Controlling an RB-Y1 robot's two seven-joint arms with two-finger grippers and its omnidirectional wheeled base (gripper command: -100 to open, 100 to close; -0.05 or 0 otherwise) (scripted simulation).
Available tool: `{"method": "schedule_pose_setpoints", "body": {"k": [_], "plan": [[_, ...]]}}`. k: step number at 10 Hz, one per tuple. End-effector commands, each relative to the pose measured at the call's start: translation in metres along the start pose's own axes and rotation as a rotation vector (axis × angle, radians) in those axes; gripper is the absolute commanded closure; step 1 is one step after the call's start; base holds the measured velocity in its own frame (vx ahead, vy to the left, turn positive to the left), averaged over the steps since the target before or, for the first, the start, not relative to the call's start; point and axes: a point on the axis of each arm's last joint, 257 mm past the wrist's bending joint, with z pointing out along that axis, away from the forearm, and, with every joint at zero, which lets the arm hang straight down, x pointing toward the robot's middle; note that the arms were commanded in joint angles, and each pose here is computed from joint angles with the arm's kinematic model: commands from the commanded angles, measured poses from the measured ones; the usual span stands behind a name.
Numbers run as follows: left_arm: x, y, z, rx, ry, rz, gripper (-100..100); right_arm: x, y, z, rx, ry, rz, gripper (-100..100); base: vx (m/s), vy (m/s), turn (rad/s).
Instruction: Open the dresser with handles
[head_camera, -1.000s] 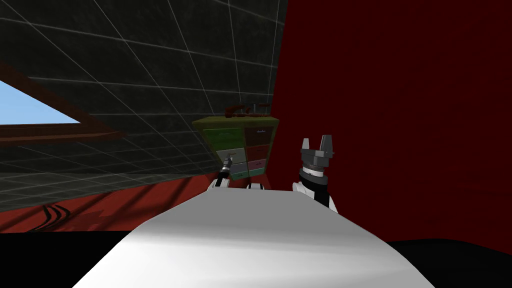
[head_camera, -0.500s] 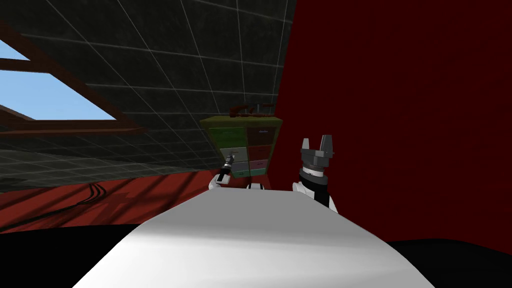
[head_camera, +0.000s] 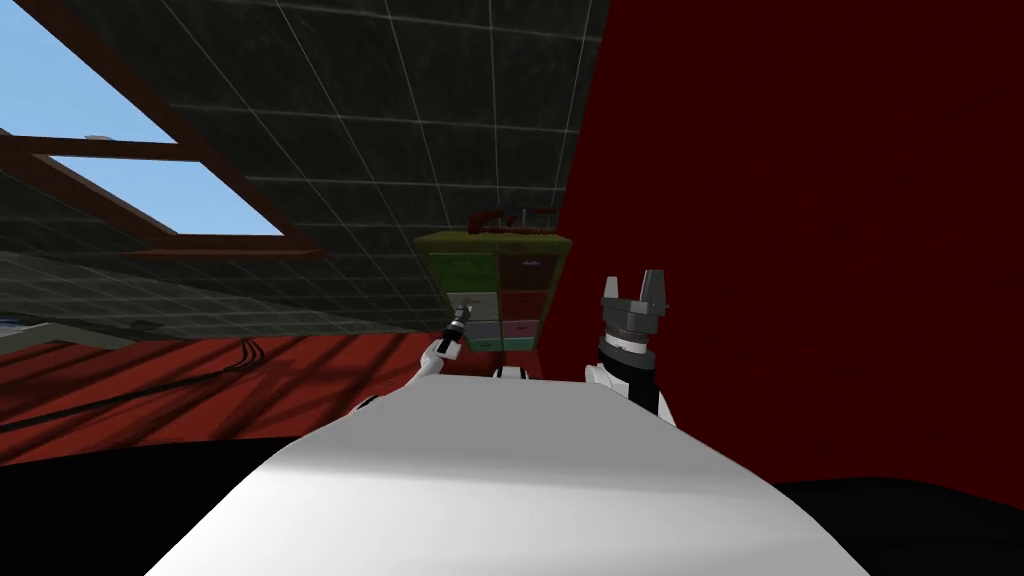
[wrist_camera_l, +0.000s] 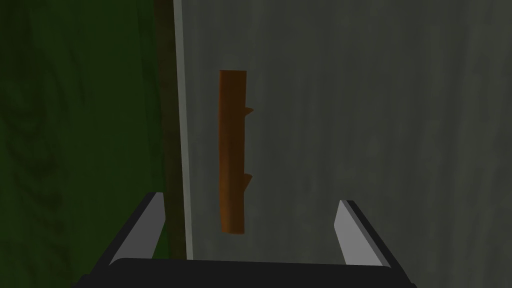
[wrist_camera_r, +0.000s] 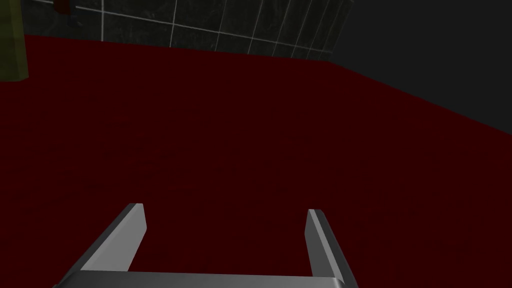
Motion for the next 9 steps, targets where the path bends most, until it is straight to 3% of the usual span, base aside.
{"method": "schedule_pose_setpoints", "body": {"k": [1,2,3,4,5,6,7,8,9], "plan": [[0.001,-0.002,0.017,-0.001,0.038,-0.002,-100,0.000,0.000,0.000,0.000,0.000,0.000,0,-0.019,-0.048,0.234],[0.003,-0.003,0.025,0.000,0.041,-0.004,-100,0.000,0.000,0.000,0.000,0.000,0.000,0,-0.019,-0.060,0.180],[0.002,0.005,0.022,-0.020,0.038,-0.006,-100,0.000,0.000,0.000,0.000,0.000,0.000,0,-0.006,-0.030,0.000],[0.002,-0.003,0.035,-0.008,0.069,-0.004,-100,0.000,0.000,0.000,0.000,0.000,0.000,0,-0.014,-0.043,0.249],[0.003,-0.002,0.041,-0.015,0.070,-0.006,-100,0.000,0.000,0.000,0.000,0.000,0.000,0,-0.019,-0.051,0.159],[0.002,-0.001,0.037,-0.014,0.065,-0.005,-100,0.000,0.000,0.000,0.000,0.000,0.000,0,-0.008,-0.021,0.009],[0.002,0.006,0.024,-0.024,0.038,-0.007,100,0.000,0.000,0.000,0.000,0.000,0.000,0,0.021,0.037,-0.286],[0.002,0.006,0.021,-0.023,0.037,-0.006,100,0.000,0.000,0.000,0.000,0.000,0.000,0,0.023,0.064,-0.170],[0.003,0.011,0.012,-0.029,0.007,-0.008,100,0.000,0.000,0.000,0.000,0.000,0.000,0,0.015,0.089,-0.253]]}}
